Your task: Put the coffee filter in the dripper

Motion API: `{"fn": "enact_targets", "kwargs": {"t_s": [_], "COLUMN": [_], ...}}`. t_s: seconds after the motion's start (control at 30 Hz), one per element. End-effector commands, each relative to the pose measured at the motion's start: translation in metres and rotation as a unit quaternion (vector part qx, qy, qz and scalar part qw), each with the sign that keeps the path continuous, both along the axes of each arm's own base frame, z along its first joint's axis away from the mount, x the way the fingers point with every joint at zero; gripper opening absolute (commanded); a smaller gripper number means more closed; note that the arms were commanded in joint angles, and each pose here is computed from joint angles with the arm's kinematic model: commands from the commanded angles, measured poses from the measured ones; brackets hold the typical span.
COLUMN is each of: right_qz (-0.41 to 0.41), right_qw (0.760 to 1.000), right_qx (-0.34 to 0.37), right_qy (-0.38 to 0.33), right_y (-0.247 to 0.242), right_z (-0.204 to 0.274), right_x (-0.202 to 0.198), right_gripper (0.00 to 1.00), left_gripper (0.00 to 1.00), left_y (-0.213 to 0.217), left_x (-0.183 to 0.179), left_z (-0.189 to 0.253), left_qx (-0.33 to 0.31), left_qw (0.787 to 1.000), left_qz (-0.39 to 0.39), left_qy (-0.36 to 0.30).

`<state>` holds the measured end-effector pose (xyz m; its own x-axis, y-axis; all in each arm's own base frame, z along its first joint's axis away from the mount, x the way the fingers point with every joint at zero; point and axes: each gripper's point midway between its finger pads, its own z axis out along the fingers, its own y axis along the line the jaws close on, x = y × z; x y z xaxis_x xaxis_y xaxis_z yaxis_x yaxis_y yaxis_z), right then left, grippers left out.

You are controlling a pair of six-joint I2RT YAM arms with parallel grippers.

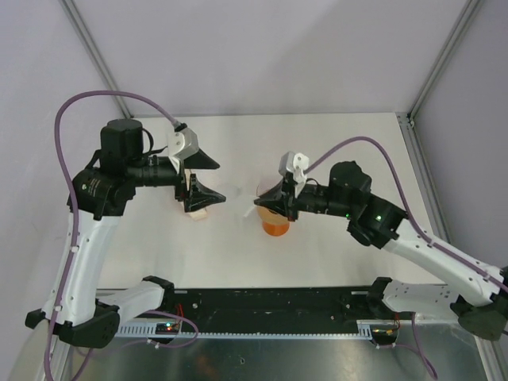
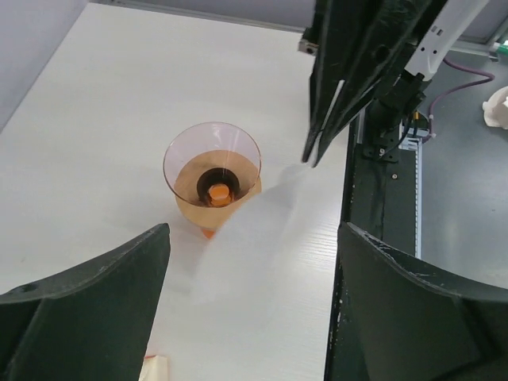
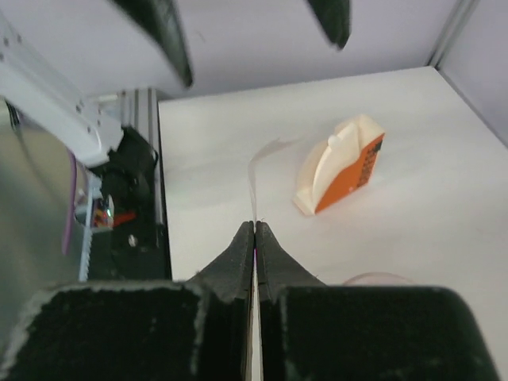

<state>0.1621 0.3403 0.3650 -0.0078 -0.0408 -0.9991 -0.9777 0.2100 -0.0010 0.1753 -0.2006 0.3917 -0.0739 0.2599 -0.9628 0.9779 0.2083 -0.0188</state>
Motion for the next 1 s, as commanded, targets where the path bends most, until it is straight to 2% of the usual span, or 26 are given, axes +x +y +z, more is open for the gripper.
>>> {"fn": "enact_targets", "kwargs": {"t_s": [0.0, 0.13, 0.33, 0.43, 0.67, 0.77, 0.97], "right_qz": [0.042, 0.095, 0.145, 0.146, 0.158, 0.157, 0.134], "right_qw": [0.99, 0.978, 0.968, 0.967, 0.967, 0.966, 0.971], "right_qx": [-0.075, -0.111, -0.159, -0.176, -0.168, -0.161, -0.146], "right_qy": [-0.109, -0.145, -0.127, -0.109, -0.11, -0.125, -0.136], "right_y": [-0.033, -0.05, -0.055, -0.053, -0.046, -0.045, -0.049], "right_z": [-0.013, -0.027, -0.044, -0.044, -0.036, -0.031, -0.018], "right_x": [-0.023, -0.047, -0.065, -0.069, -0.086, -0.09, -0.089], "right_gripper": [0.0, 0.0, 0.0, 0.0, 0.0, 0.0, 0.0], "left_gripper": [0.88, 0.78, 0.74, 0.7, 0.57, 0.46, 0.4], "left_y": [0.003, 0.003, -0.019, -0.025, -0.036, -0.046, -0.059], "left_x": [-0.001, 0.001, -0.046, -0.066, -0.096, -0.102, -0.117], "left_z": [0.019, 0.007, -0.004, -0.011, -0.034, -0.044, -0.048], "left_qx": [-0.005, 0.015, 0.022, 0.048, 0.101, 0.1, 0.106], "left_qw": [1.0, 0.999, 0.992, 0.985, 0.969, 0.962, 0.949], "left_qz": [0.016, 0.014, -0.116, -0.158, -0.219, -0.251, -0.296], "left_qy": [-0.022, -0.028, -0.05, -0.057, -0.047, -0.021, -0.029]}}
